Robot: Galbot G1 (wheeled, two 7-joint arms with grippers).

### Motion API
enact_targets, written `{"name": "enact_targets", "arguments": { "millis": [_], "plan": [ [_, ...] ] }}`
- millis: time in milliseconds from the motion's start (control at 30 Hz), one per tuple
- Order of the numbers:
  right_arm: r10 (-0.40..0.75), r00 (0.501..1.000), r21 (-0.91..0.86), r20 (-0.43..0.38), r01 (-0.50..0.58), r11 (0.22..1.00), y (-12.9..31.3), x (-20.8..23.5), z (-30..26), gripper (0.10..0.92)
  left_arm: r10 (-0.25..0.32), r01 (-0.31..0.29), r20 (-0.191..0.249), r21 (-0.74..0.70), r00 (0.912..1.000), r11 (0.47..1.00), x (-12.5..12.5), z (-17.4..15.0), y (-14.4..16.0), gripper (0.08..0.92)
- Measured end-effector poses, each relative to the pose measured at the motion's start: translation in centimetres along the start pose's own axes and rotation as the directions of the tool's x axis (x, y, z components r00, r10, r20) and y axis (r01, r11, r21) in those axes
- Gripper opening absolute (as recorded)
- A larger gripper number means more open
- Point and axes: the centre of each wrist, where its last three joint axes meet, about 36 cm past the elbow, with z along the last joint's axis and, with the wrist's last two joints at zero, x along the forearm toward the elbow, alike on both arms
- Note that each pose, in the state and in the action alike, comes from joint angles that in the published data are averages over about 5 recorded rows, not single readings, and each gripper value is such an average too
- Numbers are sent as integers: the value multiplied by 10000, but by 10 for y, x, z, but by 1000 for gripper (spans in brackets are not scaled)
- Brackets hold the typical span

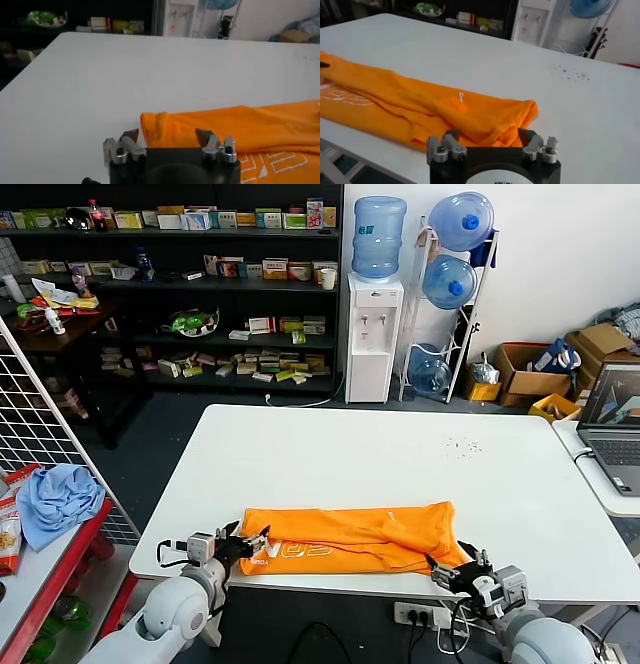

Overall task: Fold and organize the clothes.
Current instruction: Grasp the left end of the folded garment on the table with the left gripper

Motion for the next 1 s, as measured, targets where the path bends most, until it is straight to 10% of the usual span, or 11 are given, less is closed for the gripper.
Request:
{"name": "enact_targets", "arguments": {
  "millis": [1000],
  "plan": [
    [98, 9990, -54, 447, -96, 9999, 4, 1, -4, 823, -16, 30, -413, 339, 9991, 9994, -13, -3, 12, 128]
  ]
}}
